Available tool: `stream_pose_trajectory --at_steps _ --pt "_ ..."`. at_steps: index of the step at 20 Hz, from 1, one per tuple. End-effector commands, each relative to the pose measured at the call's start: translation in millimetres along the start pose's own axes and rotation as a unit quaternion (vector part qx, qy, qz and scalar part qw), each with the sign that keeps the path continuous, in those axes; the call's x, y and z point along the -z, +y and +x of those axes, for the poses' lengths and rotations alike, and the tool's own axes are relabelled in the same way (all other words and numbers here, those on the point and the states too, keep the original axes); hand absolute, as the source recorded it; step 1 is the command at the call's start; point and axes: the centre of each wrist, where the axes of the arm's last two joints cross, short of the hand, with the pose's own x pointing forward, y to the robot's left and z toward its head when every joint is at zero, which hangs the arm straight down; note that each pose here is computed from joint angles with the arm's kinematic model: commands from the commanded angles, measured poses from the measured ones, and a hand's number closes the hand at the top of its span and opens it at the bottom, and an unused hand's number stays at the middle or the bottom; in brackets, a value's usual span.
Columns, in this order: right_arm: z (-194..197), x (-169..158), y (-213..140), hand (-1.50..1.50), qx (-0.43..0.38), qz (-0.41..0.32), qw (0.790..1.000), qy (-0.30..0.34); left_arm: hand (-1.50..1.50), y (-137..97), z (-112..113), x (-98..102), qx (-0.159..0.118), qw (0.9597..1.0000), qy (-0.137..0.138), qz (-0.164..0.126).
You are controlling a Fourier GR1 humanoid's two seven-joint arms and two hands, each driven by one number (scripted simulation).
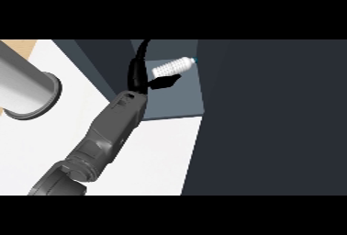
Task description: Pick up the bottled water, place it into the cabinet and close the cabinet
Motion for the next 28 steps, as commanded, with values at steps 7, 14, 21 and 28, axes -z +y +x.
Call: stream_pose_trajectory --at_steps 7,14,21,28 --pt "24.8 -4.8 -3.0 -1.50 0.010 0.006 1.000 -0.015 1.50 0.1 10.3 3.6 -0.177 0.9799 -0.068 -0.063" --pt "30.2 -6.0 -4.6 -1.50 -0.006 -0.032 0.999 -0.004 1.50 0.8 13.1 1.1 -0.272 0.9514 -0.062 -0.130" --pt "31.3 -12.5 -11.5 -1.50 -0.033 -0.027 0.999 0.000 1.50 -1.4 13.1 -18.3 -0.333 0.9195 -0.044 -0.204" --pt "13.3 -8.7 -6.4 -1.50 -0.031 -0.033 0.999 0.014 1.50 24.0 -8.3 -58.6 -0.383 0.9040 -0.048 -0.184"
